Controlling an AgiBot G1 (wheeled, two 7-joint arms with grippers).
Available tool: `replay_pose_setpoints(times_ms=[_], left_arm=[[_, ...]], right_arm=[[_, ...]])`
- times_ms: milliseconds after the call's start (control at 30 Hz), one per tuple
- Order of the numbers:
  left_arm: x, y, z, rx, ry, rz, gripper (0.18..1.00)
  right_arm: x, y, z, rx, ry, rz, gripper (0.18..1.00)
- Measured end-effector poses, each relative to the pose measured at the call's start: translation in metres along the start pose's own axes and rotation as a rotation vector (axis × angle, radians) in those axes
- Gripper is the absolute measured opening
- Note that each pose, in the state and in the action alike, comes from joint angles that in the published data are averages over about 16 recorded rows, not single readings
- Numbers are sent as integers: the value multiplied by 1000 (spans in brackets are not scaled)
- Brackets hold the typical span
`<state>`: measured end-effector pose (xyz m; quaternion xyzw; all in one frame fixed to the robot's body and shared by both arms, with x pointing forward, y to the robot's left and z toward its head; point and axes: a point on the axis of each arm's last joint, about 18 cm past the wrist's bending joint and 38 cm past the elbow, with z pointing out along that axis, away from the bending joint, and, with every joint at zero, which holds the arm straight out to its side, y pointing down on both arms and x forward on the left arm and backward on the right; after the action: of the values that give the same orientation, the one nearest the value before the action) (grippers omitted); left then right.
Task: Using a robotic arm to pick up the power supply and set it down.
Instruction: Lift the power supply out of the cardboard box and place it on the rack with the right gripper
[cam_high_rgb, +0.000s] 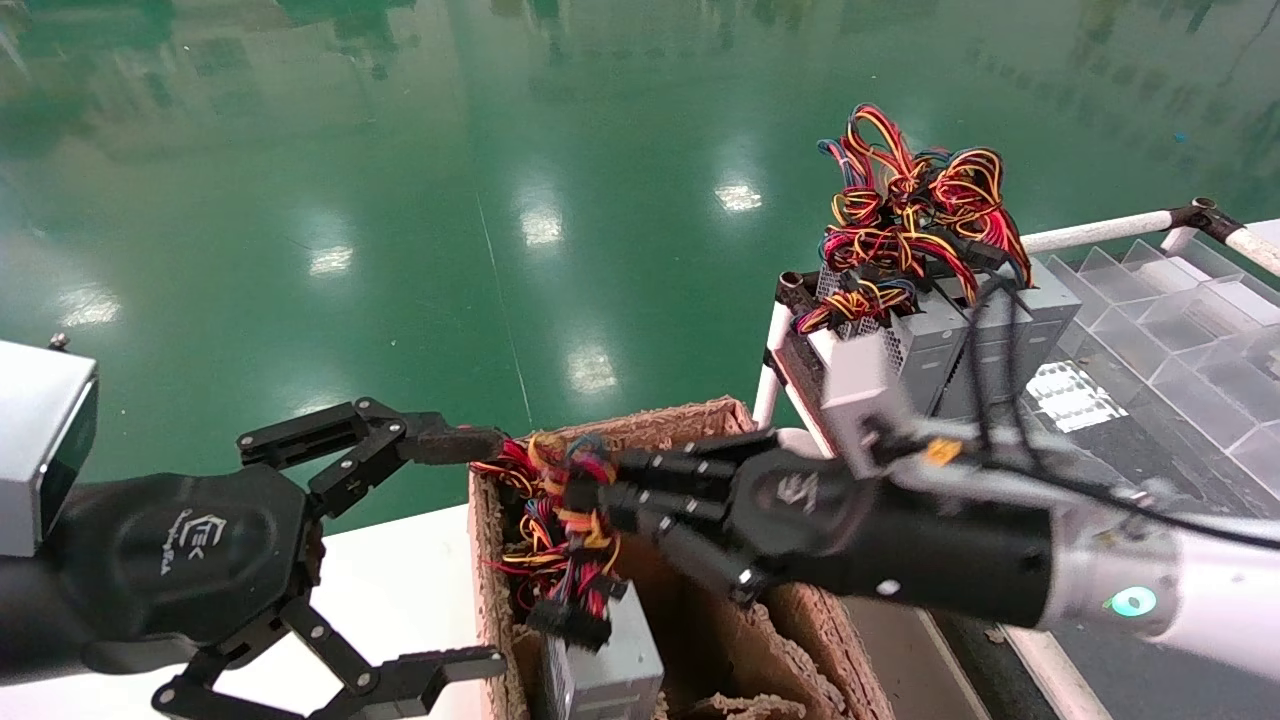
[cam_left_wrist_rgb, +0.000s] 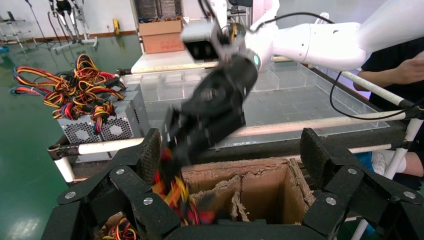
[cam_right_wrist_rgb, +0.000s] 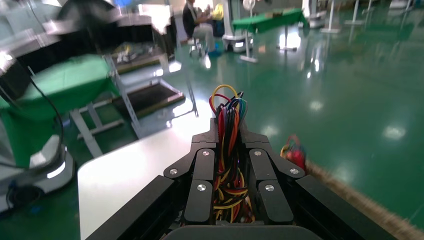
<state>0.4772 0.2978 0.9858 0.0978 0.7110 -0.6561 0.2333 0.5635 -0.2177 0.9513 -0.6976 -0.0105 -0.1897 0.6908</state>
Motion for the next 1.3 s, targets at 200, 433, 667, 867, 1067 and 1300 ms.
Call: replay_pose_setpoints(times_ms=[200,433,667,867,1067,1300], left_arm=[[0,0,0,0,0,0,1001],[0,0,0,0,0,0,1001],[0,0,0,0,0,0,1001],[0,0,0,0,0,0,1001],[0,0,0,0,0,0,1001],[0,0,0,0,0,0,1001]], right_arm=[[5,-30,-25,78,24,-17,258],[13,-65,-59,161,83,-61,258],[25,-95,-104,209,193,-119,258],[39,-110,-148,207,312,-160,258],[49,-117,-195,175,431,-201,258],[54,-115,-245,124,546,-224,258]])
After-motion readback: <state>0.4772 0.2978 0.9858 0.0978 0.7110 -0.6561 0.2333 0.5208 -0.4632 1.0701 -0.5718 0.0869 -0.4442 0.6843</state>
